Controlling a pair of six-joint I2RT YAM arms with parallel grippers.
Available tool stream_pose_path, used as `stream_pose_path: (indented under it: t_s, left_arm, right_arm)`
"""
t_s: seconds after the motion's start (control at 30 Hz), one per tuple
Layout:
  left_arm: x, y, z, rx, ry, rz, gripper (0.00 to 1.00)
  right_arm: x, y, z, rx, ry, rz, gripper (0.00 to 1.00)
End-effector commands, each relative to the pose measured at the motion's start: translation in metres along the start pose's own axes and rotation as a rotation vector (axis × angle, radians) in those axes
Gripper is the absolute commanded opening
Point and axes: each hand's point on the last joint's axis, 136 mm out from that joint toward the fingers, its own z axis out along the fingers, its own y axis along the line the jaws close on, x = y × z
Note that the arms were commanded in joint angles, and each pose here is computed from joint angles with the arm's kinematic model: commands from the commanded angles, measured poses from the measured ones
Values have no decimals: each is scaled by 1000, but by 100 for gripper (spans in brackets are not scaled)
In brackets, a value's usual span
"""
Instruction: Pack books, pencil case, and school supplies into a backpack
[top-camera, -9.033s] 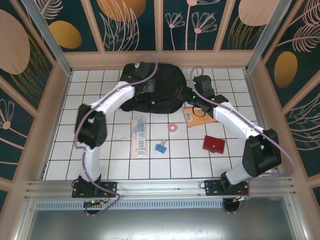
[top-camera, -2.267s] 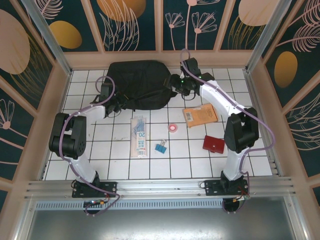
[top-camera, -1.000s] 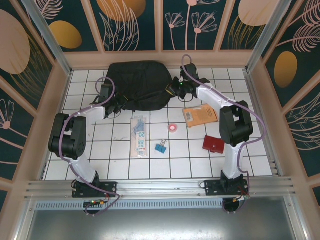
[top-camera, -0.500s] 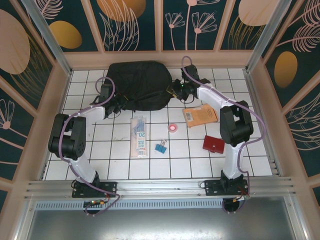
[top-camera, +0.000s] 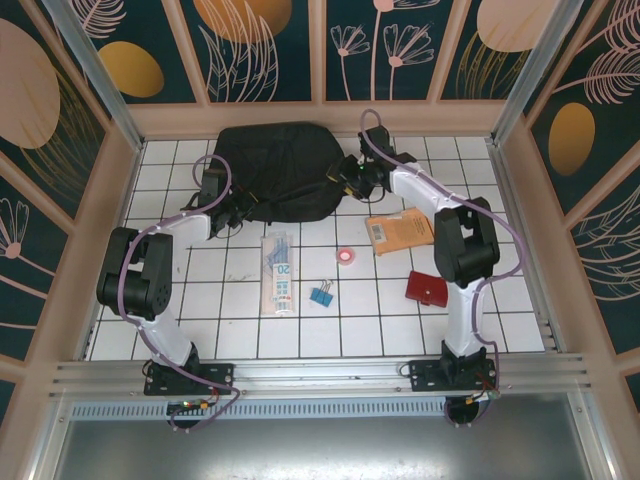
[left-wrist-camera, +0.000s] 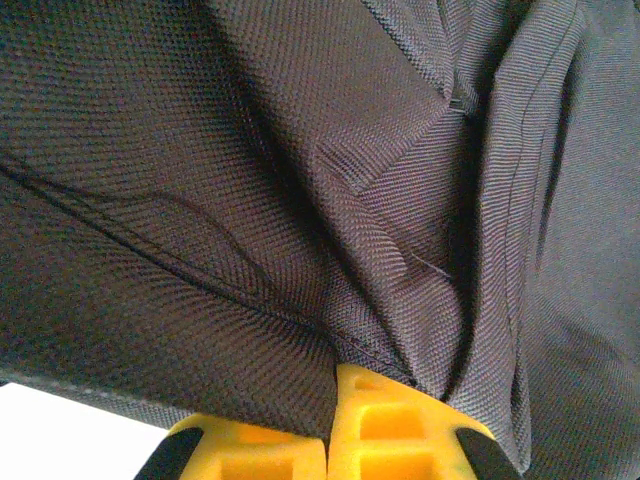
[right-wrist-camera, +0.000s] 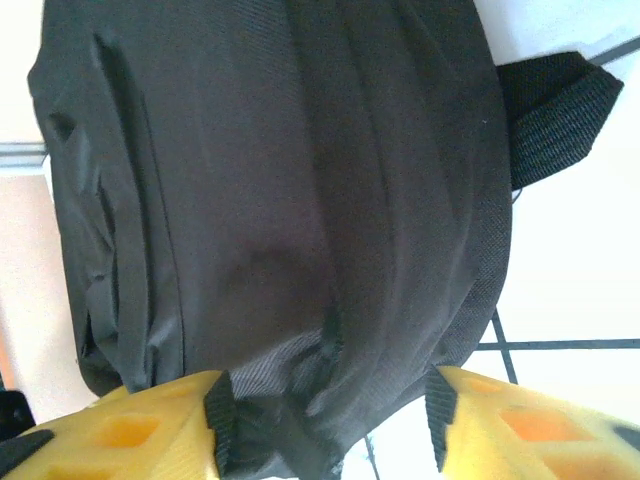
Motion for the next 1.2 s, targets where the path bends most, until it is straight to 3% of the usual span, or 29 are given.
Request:
stream_pose_path:
  t_s: [0.0,0.13,0.53,0.87,1.17]
  left_arm:
    - [0,-10,-2,31,-4,54,0]
    - [0,-9,-2,30,-4,51,0]
    - [3,-6,0,30,2,43,0]
    - [-1,-7,-2,22,-15,48,0]
    - [0,-6,-2,18,-15,46,0]
  right_arm:
    - [3,7,4,-19,24,15,49]
    - [2,11,7,-26,30,14,43]
    - [3,19,3,-40,30,12,40]
    - [4,17,-22,-23,-4,-1,46]
    - [1,18,-32,-29,-20,1,43]
